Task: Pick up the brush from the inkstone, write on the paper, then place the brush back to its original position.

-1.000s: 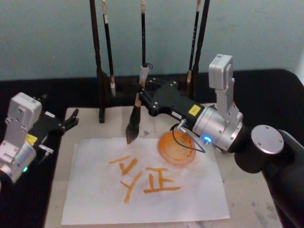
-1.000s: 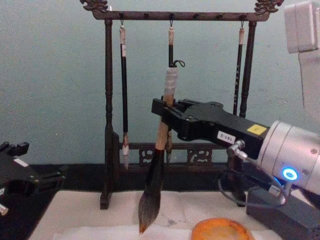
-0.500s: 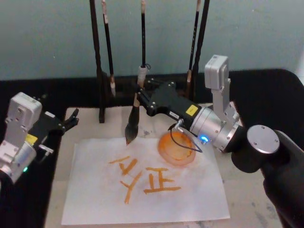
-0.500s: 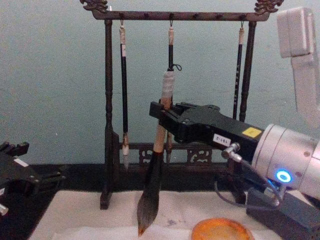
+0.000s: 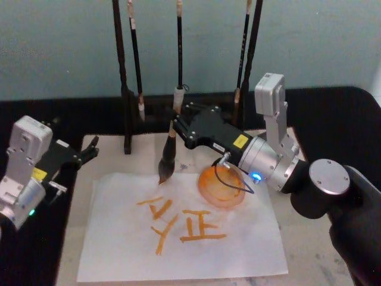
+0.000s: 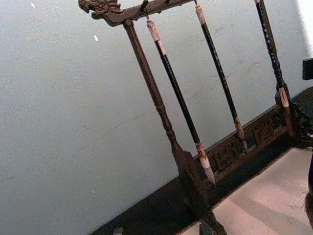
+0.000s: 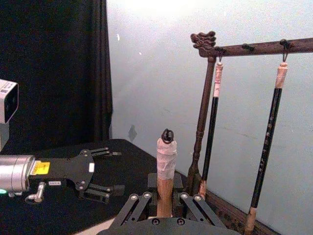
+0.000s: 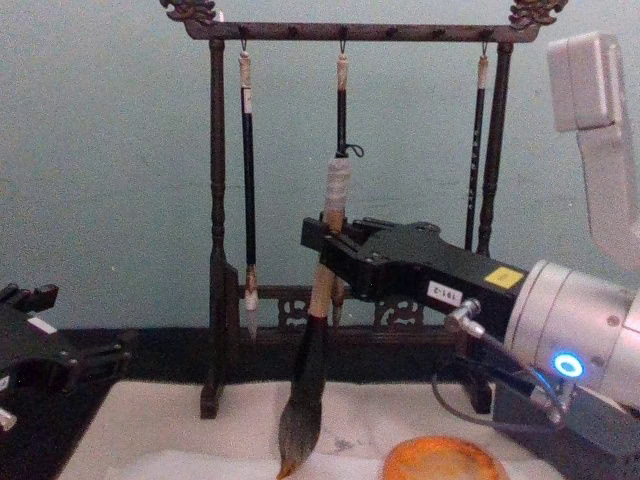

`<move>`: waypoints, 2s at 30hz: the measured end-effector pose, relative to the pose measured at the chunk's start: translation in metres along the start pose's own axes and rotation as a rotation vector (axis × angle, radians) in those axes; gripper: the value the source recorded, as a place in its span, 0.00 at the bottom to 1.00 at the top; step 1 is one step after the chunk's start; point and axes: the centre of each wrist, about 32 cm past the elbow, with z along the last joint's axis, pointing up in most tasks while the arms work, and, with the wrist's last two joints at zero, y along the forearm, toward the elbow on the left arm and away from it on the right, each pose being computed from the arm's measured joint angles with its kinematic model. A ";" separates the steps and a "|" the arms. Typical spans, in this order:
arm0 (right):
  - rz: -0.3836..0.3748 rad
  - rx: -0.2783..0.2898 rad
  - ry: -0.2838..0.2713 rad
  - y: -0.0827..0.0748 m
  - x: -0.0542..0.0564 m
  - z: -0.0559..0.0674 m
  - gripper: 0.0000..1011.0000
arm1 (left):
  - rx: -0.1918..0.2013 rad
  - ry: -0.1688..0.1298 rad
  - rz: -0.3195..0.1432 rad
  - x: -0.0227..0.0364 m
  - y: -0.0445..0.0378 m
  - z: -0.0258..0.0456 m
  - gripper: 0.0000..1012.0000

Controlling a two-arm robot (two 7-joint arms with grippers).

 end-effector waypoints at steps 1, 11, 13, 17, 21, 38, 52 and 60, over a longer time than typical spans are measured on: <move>-0.001 -0.001 0.000 0.000 0.000 0.000 0.18 | 0.000 0.000 0.000 0.0000 0.0000 0.0000 1.00; -0.007 -0.003 -0.004 -0.005 0.001 -0.001 0.18 | 0.000 0.000 0.000 0.0000 0.0000 0.0000 1.00; -0.008 -0.003 -0.005 -0.006 0.002 0.000 0.18 | 0.000 0.000 0.000 0.0000 0.0000 0.0000 1.00; -0.011 -0.001 -0.008 -0.009 0.002 0.001 0.18 | 0.000 0.000 0.000 0.0000 0.0000 0.0000 1.00; -0.011 0.000 -0.008 -0.012 0.002 0.003 0.18 | 0.000 0.000 0.000 0.0000 0.0000 0.0000 1.00; -0.021 -0.003 -0.015 -0.024 0.002 0.005 0.18 | 0.000 0.000 0.000 0.0000 0.0000 0.0000 1.00; -0.038 0.001 -0.019 -0.032 0.005 0.008 0.18 | 0.000 0.000 0.000 0.0000 0.0000 0.0000 1.00; -0.047 0.005 -0.024 -0.037 0.006 0.011 0.18 | 0.000 0.000 0.000 0.0000 0.0000 0.0000 1.00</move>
